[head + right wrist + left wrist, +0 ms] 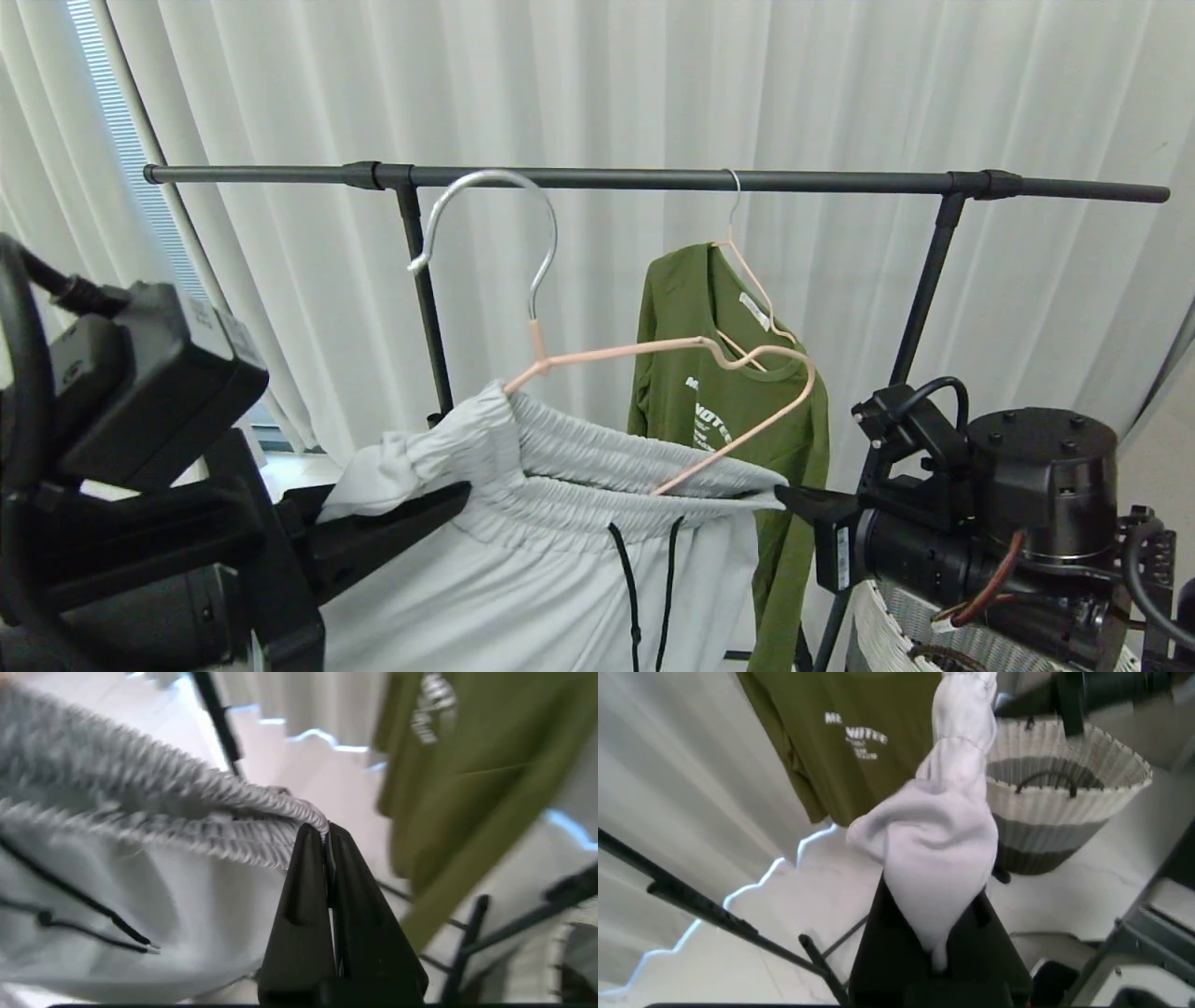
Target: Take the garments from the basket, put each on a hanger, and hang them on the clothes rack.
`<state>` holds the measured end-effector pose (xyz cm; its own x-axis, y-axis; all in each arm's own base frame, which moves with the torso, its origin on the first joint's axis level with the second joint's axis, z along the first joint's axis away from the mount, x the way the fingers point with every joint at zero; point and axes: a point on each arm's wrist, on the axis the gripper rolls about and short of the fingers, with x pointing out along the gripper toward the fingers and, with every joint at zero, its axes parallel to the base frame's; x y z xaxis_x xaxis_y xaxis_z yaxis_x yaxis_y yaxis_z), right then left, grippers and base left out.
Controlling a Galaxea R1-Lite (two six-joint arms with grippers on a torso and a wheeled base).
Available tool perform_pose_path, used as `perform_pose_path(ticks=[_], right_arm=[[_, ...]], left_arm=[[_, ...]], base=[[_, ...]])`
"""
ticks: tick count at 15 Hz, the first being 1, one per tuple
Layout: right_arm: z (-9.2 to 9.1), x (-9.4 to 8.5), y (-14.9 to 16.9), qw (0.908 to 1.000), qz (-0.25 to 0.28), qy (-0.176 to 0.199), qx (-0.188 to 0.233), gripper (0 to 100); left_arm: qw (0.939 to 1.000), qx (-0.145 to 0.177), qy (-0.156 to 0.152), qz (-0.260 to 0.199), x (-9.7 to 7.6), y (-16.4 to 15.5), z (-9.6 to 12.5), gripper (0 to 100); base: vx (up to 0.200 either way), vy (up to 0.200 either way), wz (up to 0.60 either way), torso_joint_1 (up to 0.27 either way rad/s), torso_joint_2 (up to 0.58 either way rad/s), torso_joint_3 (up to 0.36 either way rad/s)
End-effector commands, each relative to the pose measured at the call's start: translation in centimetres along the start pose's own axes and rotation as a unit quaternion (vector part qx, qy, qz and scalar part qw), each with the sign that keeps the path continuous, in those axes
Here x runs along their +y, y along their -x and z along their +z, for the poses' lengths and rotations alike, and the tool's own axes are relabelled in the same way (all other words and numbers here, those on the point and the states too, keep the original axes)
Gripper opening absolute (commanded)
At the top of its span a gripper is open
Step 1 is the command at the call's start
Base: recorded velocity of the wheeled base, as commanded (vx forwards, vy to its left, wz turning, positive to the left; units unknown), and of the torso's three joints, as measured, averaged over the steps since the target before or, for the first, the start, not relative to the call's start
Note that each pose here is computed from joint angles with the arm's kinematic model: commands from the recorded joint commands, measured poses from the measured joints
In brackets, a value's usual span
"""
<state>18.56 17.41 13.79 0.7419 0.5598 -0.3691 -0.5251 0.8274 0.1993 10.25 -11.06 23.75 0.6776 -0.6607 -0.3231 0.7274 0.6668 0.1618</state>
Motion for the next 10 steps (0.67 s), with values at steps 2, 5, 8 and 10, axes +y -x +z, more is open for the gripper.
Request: perform_pose_path(ticks=[2,5,8,10], right_arm=[[0.6,-1.7,0.2,0.9995,-0.030,-0.004,-0.012,0],[1.0,-2.2,0.5,0.9993,-0.032,-0.003,-0.018,0],[1.1,-2.1,0.7,0.9993,-0.032,0.000,-0.021,0],[1.2,-2.1,0.9,0.9993,-0.031,0.000,-0.023,0]], left_arm=[[1.0000,-0.001,-0.002,-0.007,-0.2,1.4,-1.5,0],[0.9987,0.030,-0.022,-0.034,-0.8,1.6,-4.2,0],[0.9966,0.064,-0.025,-0.045,-1.2,1.4,-6.3,0],[0.9946,0.075,-0.030,-0.065,-1.4,1.5,-7.2,0]], base=[[0.000,0.000,0.00,0.000,0.00,0.000],[0.000,0.000,0.00,0.000,0.00,0.000],[0.000,0.000,0.00,0.000,0.00,0.000],[0.000,0.000,0.00,0.000,0.00,0.000]])
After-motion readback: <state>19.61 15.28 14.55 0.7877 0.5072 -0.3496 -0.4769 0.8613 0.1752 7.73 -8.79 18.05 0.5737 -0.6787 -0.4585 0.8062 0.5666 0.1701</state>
